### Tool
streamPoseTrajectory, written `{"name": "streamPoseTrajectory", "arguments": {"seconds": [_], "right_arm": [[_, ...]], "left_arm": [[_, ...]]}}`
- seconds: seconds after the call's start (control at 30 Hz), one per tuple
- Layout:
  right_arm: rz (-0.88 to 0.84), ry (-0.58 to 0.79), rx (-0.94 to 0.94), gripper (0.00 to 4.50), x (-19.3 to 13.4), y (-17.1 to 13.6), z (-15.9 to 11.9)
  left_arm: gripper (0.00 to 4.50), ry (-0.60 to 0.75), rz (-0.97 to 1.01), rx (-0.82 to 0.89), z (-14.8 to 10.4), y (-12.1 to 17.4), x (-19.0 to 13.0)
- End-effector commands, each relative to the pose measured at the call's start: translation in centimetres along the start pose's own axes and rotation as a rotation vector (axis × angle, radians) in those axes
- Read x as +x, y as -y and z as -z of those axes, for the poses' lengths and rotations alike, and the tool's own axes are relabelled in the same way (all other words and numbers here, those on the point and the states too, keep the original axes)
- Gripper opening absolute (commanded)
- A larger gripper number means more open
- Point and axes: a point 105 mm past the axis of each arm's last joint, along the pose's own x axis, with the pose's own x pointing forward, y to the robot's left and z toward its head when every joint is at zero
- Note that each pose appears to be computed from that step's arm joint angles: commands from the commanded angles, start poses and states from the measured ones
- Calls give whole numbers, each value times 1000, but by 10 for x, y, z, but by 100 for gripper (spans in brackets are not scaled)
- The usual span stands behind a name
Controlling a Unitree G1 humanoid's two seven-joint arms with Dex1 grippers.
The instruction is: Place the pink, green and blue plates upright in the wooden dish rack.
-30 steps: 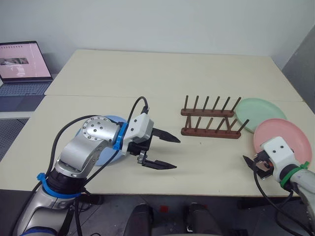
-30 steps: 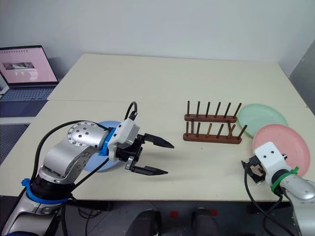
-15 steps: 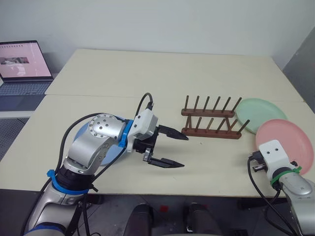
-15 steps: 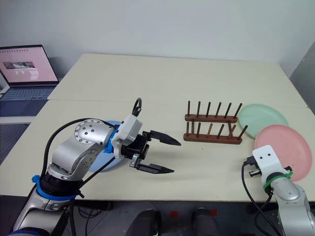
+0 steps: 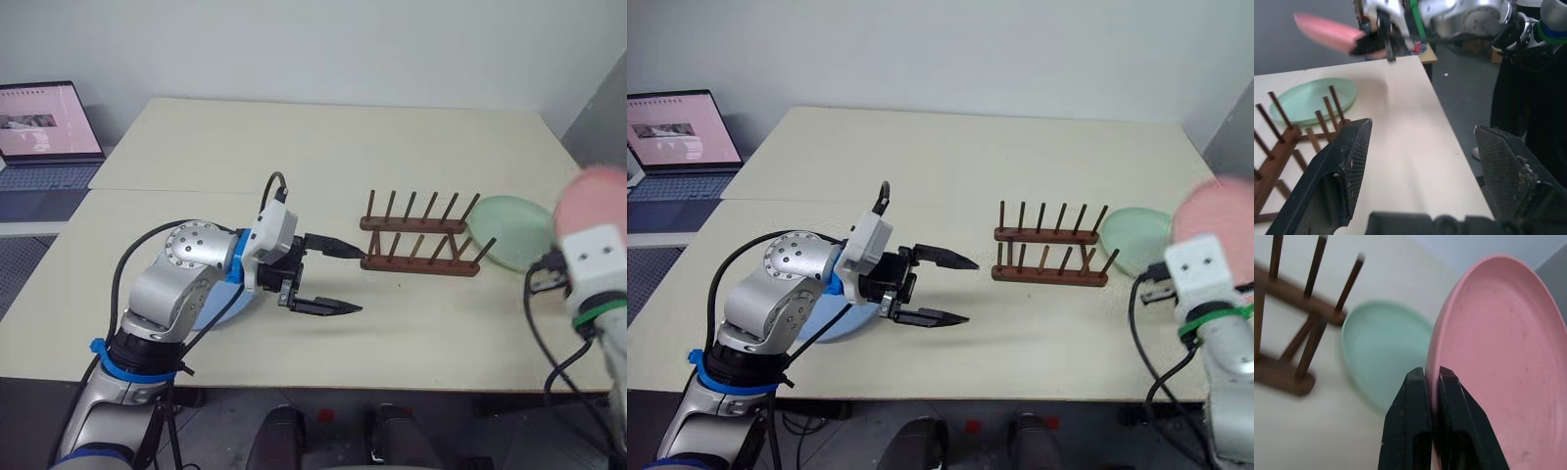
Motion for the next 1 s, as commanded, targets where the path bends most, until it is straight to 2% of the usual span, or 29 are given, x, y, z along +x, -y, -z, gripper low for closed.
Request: {"name": "streamPoseTrajectory", "arguments": {"seconds": [0.03, 0.1, 0.17, 0.27, 0.37, 0.63, 1.0], "right_arm": [[-76, 172, 17, 5, -6, 10, -45], [-215, 303, 146, 5, -3, 10, -72], [-317, 377, 285, 5, -2, 15, -87], [-448, 417, 482, 5, 1, 25, -98], [-583, 421, 592, 5, 1, 29, -105], [-811, 355, 845, 5, 0, 27, -100], [-879, 300, 973, 5, 6, 25, -94]], "left_arm": [[364, 17, -47, 36, -12, -8, -10], [364, 17, -68, 46, -15, -12, -13], [364, 19, -74, 49, -19, -15, -15], [364, 32, -78, 50, -24, -16, -14], [364, 46, -75, 51, -28, -15, -13], [364, 70, -70, 35, -34, -12, -10], [364, 82, -60, 33, -36, -9, -3]]}}
